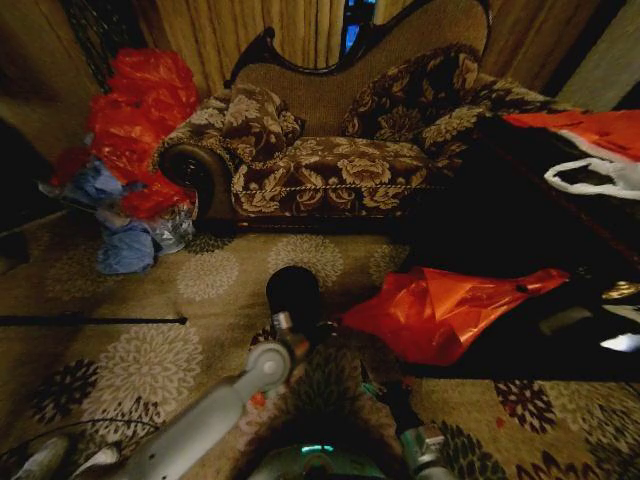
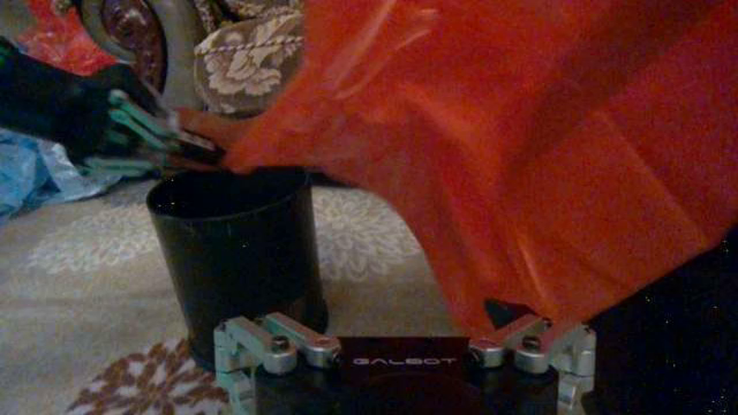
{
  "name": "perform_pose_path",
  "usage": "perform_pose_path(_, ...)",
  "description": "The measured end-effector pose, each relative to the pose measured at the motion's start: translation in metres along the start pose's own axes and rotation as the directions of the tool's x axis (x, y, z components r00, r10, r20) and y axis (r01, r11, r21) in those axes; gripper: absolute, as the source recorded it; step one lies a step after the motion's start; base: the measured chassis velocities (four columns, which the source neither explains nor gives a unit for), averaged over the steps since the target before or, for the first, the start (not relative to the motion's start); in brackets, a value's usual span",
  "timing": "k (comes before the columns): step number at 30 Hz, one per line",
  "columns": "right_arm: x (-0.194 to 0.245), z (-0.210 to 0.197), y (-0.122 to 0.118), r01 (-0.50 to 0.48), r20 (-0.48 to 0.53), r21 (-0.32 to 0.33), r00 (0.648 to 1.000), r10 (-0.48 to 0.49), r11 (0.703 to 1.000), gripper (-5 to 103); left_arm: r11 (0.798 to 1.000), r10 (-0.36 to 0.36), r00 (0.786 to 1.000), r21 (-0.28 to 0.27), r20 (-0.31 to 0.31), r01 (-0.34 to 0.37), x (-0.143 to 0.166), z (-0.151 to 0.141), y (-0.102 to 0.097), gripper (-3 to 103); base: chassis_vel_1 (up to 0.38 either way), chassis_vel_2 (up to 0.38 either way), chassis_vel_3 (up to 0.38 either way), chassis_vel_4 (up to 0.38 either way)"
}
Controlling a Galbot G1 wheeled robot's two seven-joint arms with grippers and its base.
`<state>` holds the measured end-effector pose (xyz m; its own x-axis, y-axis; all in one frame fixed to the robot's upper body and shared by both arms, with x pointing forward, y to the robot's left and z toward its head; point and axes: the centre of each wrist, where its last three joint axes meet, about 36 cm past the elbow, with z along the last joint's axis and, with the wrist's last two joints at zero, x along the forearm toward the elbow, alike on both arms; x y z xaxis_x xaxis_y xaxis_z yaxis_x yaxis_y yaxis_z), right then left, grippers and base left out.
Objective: Place a garbage bag over the trash bin.
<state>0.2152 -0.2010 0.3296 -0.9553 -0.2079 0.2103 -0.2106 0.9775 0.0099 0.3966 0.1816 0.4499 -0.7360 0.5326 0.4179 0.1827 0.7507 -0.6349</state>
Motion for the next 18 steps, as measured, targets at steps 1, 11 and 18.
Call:
perform_pose_path(1, -0.001, 0.002, 0.000, 0.004, -0.003, 0.001, 1.000, -0.004, 1.000, 100, 1.000, -0.024, 1.000, -0.013, 0.016, 0.025, 0.006, -0.005, 0.010, 0, 0.000, 0.000, 0.000, 0.000)
perform_pose_path(11, -0.005, 0.004, -0.001, 0.013, -0.002, 0.007, 1.000, -0.013, 1.000, 100, 0.985, -0.147, 0.987, -0.083, 0.061, 0.152, 0.053, -0.019, 0.050, 0, 0.000, 0.000, 0.000, 0.000)
perform_pose_path(18, -0.006, -0.017, -0.007, 0.019, 0.052, -0.013, 0.998, -0.018, 1.000, 100, 0.987, -0.059, 0.985, -0.139, 0.162, 0.082, 0.049, -0.050, 0.021, 0, 0.000, 0.000, 0.000, 0.000)
